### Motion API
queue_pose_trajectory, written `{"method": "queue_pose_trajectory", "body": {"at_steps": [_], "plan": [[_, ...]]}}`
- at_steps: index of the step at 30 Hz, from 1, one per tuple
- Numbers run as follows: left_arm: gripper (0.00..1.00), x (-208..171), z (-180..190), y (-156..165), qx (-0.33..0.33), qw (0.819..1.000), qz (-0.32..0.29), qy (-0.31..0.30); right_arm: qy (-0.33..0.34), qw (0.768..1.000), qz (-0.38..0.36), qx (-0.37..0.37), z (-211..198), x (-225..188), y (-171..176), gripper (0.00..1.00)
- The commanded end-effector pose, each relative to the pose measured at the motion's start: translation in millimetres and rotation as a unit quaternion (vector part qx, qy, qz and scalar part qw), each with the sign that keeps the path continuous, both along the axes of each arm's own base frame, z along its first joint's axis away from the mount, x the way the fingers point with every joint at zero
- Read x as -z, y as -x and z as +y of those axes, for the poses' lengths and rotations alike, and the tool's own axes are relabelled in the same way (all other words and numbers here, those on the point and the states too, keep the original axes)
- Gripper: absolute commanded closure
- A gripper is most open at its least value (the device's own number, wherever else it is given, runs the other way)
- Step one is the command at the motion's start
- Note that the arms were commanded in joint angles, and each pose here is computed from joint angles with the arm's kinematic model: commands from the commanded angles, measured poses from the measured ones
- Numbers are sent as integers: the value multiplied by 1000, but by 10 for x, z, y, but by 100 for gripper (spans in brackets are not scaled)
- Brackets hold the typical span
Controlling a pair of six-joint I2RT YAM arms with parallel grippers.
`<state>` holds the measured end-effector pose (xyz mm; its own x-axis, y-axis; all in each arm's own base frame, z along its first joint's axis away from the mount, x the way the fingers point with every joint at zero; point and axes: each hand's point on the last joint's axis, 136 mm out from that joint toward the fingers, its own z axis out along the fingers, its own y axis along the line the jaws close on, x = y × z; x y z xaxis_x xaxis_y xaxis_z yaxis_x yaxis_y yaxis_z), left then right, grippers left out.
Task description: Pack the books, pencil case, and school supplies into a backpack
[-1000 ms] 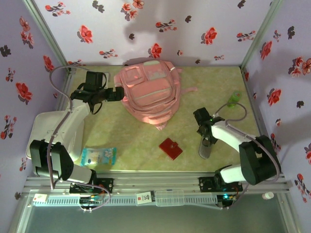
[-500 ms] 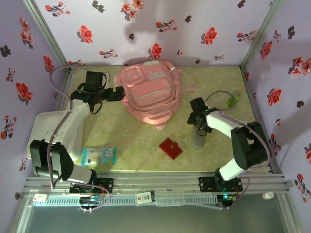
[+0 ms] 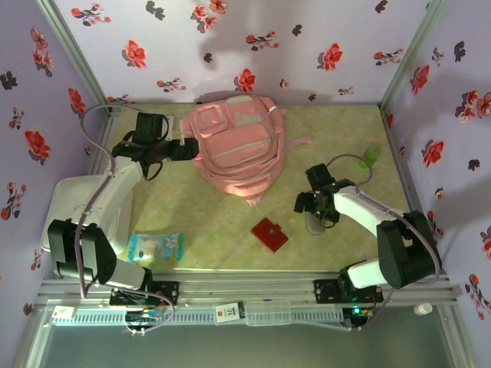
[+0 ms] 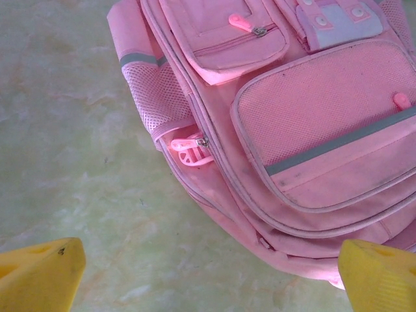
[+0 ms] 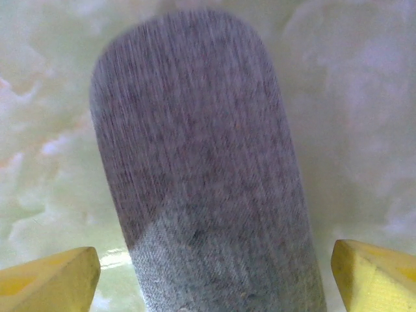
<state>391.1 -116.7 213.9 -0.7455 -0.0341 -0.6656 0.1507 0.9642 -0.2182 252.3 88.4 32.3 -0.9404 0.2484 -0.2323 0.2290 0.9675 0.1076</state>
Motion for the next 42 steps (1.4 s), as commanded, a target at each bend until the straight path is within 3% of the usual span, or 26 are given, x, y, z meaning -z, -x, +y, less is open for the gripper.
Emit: {"method": "queue_pose_trajectory", "body": {"at_steps": [1,17,25,31,37,42], "plan": [[0,-42,-50,-50,17,1000,-9,4,-7,1000,23,-7,0,69,122,11],[0,48,-573,77,125,992,8,-19,14,1000,8,-8,-45,182,13,35],[1,255,-1280,185,275,958,32,-75,1,999,-48,14,-26,18,-181,43],[12,517,-1666,56,351,926,20,-141,-32,994,-99,29,63,-175,-365,43],[35,899,-1670,-317,345,913,26,-216,-70,990,-120,35,184,-239,-463,42],[38,1056,-1703,-411,358,903,33,-235,-88,988,-117,39,242,-197,-478,42]]}}
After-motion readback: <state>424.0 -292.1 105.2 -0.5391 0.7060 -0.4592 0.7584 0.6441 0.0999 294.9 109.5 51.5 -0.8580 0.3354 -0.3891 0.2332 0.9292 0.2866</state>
